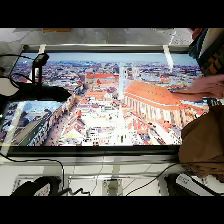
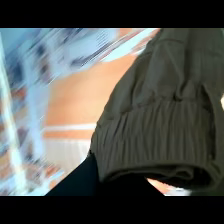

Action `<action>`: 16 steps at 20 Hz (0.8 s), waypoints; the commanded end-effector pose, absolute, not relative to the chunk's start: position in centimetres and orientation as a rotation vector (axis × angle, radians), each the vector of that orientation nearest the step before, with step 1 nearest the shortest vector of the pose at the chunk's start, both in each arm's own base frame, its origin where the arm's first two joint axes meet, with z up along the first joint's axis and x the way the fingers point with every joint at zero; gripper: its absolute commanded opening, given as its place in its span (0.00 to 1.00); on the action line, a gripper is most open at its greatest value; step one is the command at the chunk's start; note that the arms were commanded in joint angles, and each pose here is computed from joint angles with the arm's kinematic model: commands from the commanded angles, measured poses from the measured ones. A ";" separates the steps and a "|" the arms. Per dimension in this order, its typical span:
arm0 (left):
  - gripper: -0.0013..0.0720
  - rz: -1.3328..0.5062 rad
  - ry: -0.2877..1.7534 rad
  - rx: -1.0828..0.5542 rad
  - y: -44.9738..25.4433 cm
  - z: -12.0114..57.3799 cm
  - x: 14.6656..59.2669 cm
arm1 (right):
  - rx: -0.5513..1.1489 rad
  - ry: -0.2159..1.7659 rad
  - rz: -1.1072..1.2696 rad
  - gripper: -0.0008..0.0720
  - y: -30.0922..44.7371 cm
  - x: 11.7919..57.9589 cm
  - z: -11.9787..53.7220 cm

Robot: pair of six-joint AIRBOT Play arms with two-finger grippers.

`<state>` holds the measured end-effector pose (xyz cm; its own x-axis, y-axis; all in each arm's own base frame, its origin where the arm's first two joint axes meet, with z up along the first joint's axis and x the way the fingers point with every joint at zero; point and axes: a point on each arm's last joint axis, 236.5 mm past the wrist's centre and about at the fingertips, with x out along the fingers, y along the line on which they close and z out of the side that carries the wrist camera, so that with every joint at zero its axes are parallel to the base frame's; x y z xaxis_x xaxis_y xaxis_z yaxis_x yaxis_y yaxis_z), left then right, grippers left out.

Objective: Fold the clothes and pants, and hang the long-sleeved shirts on hangers.

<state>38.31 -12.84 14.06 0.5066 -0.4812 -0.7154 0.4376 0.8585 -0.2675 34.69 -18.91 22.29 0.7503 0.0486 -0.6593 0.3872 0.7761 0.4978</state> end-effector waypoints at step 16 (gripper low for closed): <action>0.03 -0.549 0.856 -0.051 -12.7 14.7 38.4 | 0.810 0.586 -1.350 0.93 -34.0 6.7 23.4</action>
<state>38.42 -12.78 14.63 0.5239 -0.4795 -0.7040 0.4394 0.8602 -0.2589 7.11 -33.02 22.74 0.1590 -0.5725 -0.8043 0.9869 0.0704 0.1450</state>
